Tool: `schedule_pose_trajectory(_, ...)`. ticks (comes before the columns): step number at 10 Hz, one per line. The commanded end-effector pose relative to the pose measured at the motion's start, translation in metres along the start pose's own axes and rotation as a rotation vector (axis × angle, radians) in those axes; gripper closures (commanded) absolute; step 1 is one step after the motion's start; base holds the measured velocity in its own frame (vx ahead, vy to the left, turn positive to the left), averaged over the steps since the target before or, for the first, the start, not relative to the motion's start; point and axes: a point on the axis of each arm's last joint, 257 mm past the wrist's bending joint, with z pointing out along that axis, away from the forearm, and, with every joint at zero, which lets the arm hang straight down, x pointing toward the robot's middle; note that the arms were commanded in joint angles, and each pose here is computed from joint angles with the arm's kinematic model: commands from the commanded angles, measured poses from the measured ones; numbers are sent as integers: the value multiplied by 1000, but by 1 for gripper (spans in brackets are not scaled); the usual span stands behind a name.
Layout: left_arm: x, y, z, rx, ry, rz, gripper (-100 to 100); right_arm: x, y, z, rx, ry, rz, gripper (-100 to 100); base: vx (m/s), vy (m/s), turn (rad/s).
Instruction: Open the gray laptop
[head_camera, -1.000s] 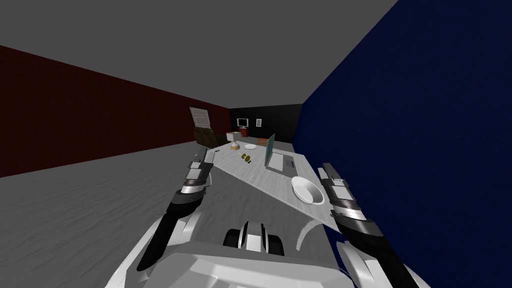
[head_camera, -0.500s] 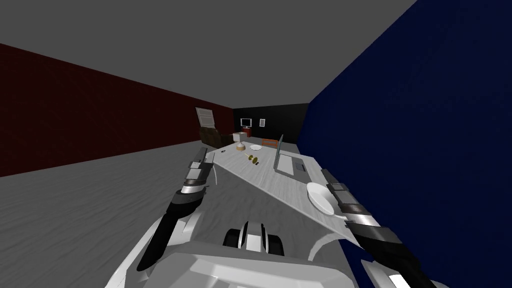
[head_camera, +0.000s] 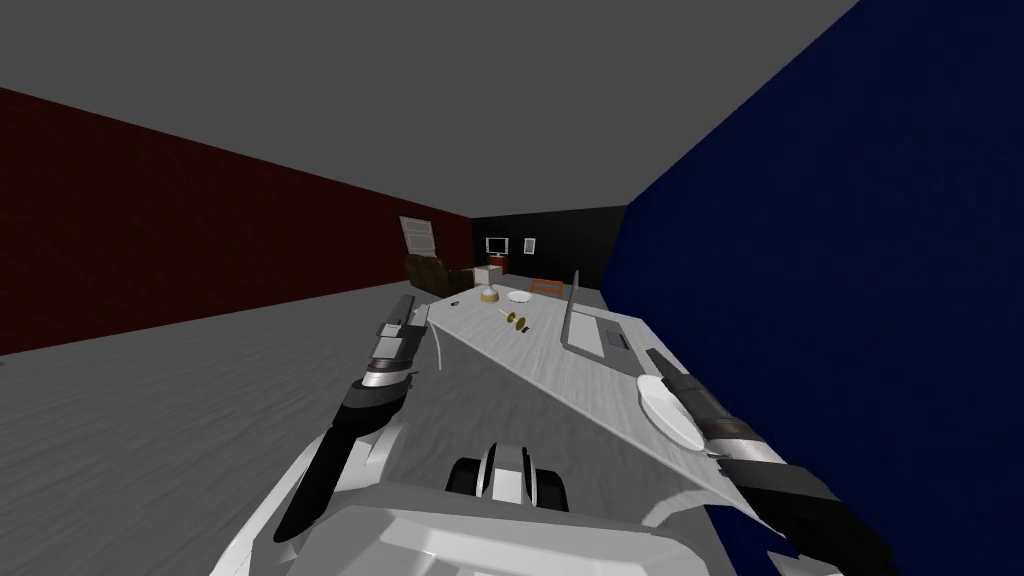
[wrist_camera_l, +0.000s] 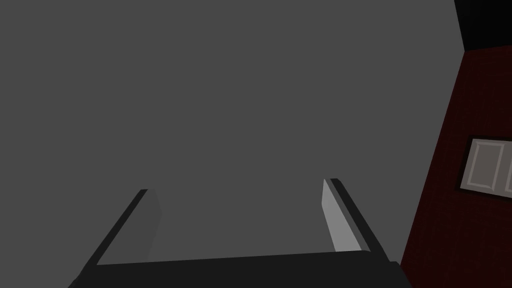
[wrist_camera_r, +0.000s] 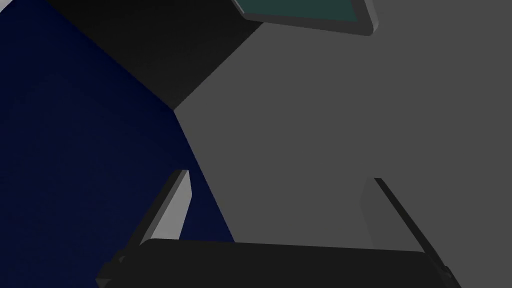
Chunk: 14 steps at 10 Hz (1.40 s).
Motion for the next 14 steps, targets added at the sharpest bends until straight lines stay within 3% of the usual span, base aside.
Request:
schedule_pose_trajectory(1, 0, 0, 0, 0, 0, 0, 0, -5, -34, -6, 89, 64, -132, -100, 80, 157, 101)
schedule_pose_trajectory(2, 0, 0, 0, 0, 0, 0, 0, -5, -37, -7, 99, 65, -133, -100, 59, 124, 41)
schedule_pose_trajectory(4, 0, 0, 0, 0, 0, 0, 0, -16, -72, -16, 189, 123, -262, -100, 75, 142, 87)
schedule_pose_trajectory(8, 0, 0, 0, 0, 0, 0, 0, -54, -138, -35, 361, 220, -525, -100, 95, 189, 114)
schedule_pose_trajectory(9, 0, 0, 0, 0, 0, 0, 0, -55, -140, -34, 368, 223, -531, -100, 74, 122, 23)
schedule_pose_trajectory(11, 0, 0, 0, 0, 0, 0, 0, -83, -168, -42, 451, 259, -663, -100, 63, 137, 91)
schedule_pose_trajectory(12, 0, 0, 0, 0, 0, 0, 0, -83, -168, -41, 450, 261, -667, -100, 61, 112, 26)
schedule_pose_trajectory(14, 0, 0, 0, 0, 0, 0, 0, -114, -190, -47, 521, 288, -793, -100, 78, 115, 84)
